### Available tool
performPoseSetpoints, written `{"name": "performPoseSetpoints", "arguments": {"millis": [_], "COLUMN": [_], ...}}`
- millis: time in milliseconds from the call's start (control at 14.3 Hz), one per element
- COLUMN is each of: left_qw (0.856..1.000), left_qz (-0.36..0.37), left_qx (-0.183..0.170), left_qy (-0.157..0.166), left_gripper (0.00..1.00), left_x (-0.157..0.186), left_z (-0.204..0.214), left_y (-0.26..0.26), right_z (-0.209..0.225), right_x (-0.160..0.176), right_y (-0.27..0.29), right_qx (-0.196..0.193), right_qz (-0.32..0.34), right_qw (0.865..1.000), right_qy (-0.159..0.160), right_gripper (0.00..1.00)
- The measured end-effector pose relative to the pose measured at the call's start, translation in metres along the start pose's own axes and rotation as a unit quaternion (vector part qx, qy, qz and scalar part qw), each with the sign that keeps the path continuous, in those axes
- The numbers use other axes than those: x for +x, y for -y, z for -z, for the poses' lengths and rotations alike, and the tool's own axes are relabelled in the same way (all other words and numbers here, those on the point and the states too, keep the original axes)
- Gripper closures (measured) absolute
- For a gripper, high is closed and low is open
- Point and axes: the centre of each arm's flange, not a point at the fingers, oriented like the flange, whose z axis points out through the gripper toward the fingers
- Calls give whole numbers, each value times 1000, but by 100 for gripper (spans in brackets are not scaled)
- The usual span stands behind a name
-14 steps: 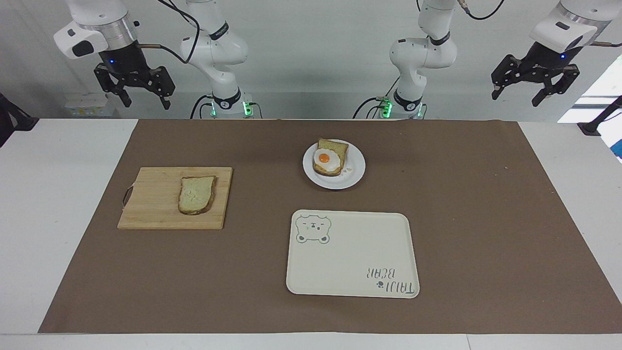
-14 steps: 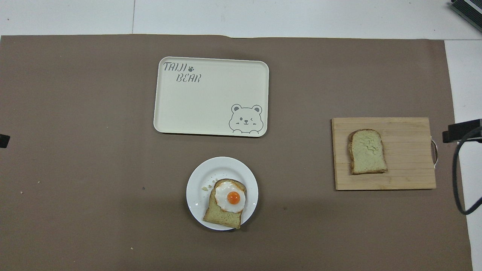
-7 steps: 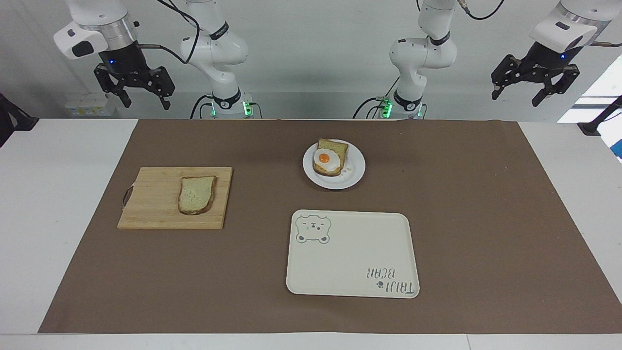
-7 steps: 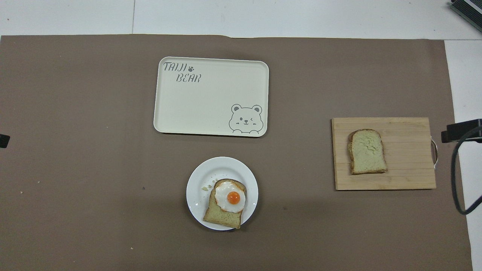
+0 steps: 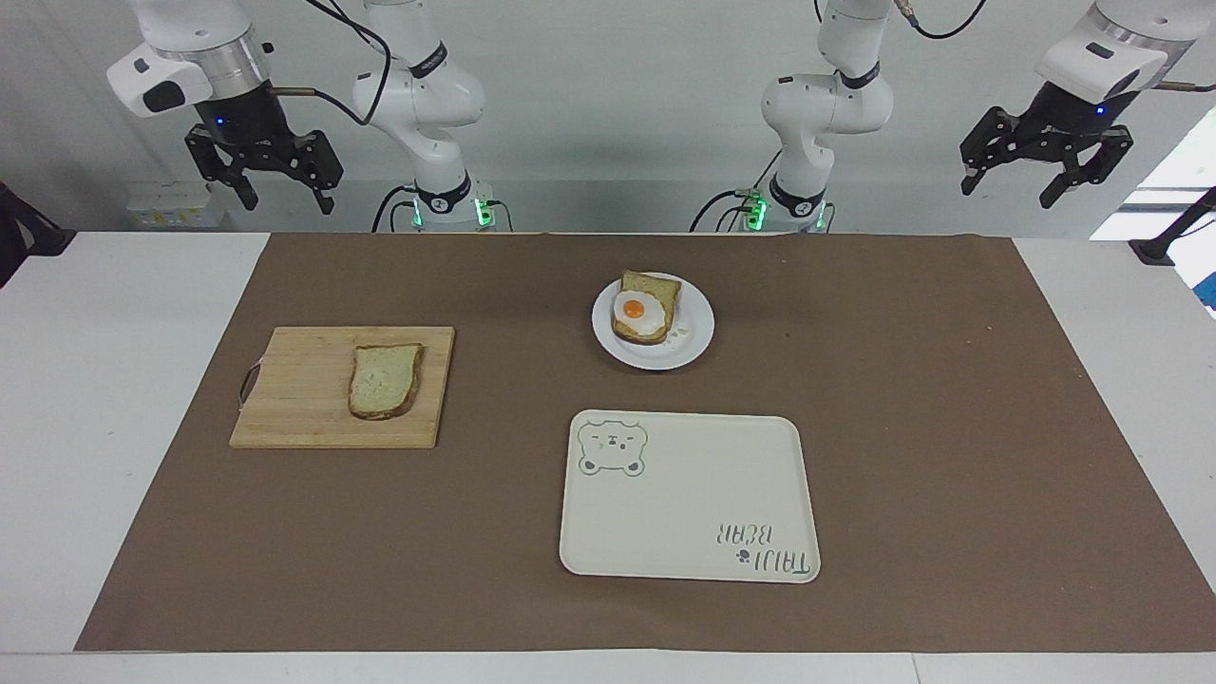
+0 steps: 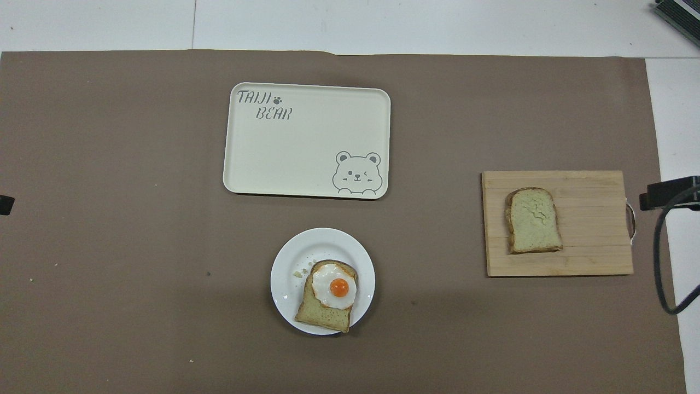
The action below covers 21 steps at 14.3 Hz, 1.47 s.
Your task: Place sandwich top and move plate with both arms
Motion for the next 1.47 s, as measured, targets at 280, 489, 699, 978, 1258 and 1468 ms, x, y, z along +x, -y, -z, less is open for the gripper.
{"name": "performPoseSetpoints", "arguments": {"millis": [280,489,699,978,1258,1468], "left_qw": [1000,1000,1000,1000,1000,1000], "left_qz": [0,0,0,0,0,0], "left_qx": [0,0,0,0,0,0], "left_qy": [0,0,0,0,0,0], "left_gripper": [0,0,0,0,0,0], "left_x": [0,0,0,0,0,0], "left_z": [0,0,0,0,0,0], "left_y": [0,0,0,0,0,0], "right_z": [0,-1,-1,-1,-1,-1], "right_x": [-4,-5,-5,-5,-5,-5], "right_y": [0,0,0,0,0,0], "right_qx": [0,0,0,0,0,0], "right_qz": [0,0,0,0,0,0], "right_qw": [1000,1000,1000,1000,1000,1000], "right_qy": [1,2,2,2,2,2], "right_gripper": [0,0,0,0,0,0]}}
